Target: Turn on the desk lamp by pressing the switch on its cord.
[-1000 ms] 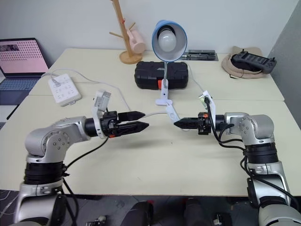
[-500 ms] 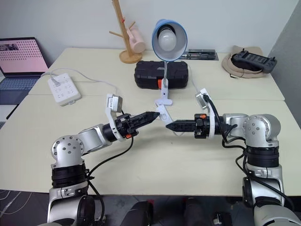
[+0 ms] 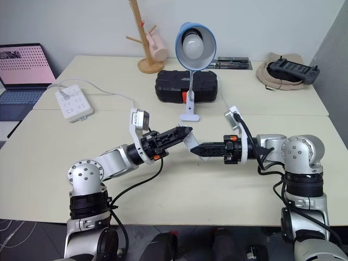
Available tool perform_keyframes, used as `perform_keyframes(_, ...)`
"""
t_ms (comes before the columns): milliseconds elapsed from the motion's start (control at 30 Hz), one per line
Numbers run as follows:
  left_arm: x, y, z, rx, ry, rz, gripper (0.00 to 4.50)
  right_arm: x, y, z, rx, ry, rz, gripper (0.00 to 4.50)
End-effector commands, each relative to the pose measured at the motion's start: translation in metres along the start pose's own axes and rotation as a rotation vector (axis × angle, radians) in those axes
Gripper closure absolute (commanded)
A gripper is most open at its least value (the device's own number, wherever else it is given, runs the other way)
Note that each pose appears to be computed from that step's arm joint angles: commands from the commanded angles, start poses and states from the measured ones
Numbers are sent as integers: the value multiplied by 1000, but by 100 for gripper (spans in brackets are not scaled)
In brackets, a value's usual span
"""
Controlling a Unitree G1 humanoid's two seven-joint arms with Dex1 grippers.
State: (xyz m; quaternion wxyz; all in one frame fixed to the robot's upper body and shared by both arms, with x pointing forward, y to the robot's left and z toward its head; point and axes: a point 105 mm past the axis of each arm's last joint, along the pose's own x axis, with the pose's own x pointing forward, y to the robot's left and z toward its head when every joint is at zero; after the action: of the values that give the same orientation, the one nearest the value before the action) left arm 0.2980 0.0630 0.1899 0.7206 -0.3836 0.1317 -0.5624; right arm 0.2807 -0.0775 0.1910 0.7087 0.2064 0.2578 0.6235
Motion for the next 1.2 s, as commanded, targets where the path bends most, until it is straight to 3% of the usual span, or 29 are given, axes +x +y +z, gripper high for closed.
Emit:
perform_keyframes(33,1,-10,0,32,10,-33,0,-1,11,5,-37,-7,40,413)
perform_keyframes(100,1,-9,-1,31,16,-29,0,-1,12,5,-37,-7,43,413)
perform_keyframes(200,1,-8,-3,32,27,-24,46,-1,13,6,-36,-8,45,413)
perform_keyframes(767,-2,-8,1,25,-3,-24,383,-5,13,-2,-15,9,48,413)
perform_keyframes(1133,0,-5,-2,59,19,11,396,-5,12,-4,-17,11,46,413)
perform_keyframes(1200,-1,-4,-1,67,11,7,326,-5,12,-3,-20,7,42,413)
